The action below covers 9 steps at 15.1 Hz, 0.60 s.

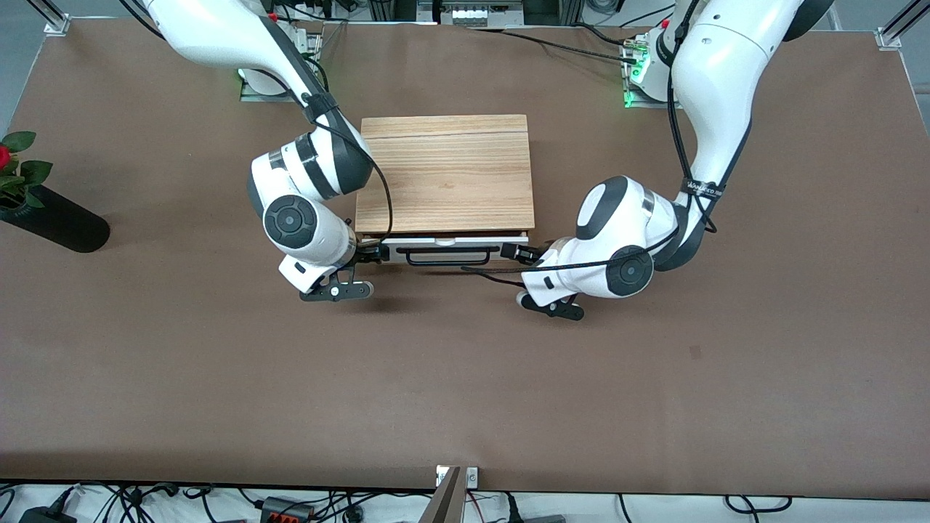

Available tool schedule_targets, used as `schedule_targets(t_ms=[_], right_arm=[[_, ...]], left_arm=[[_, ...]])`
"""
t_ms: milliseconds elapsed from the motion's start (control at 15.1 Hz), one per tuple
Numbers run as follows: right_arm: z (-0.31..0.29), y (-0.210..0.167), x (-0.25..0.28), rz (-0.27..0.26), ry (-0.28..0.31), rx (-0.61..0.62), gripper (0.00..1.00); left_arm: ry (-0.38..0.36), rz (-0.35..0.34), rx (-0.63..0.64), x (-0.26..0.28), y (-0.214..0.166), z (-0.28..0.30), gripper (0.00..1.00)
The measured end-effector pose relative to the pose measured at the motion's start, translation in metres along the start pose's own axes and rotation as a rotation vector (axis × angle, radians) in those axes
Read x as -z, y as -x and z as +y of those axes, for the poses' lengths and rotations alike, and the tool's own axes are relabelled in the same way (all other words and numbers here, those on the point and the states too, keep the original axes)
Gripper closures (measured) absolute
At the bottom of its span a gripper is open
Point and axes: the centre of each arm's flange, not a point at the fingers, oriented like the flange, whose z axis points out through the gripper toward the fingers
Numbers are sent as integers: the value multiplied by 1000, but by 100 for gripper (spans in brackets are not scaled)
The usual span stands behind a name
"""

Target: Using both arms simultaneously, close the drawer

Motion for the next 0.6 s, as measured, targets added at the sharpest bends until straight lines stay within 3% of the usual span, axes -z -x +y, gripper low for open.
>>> schedule_targets(t_ms=[331,596], right_arm=[[2,6,-6,-54,21,0,0],[4,6,-5,-58,24,-2,0]], left_arm=[[1,-63,8,-11,4,-3,0],[38,-83,32,-18,1,-9,0]])
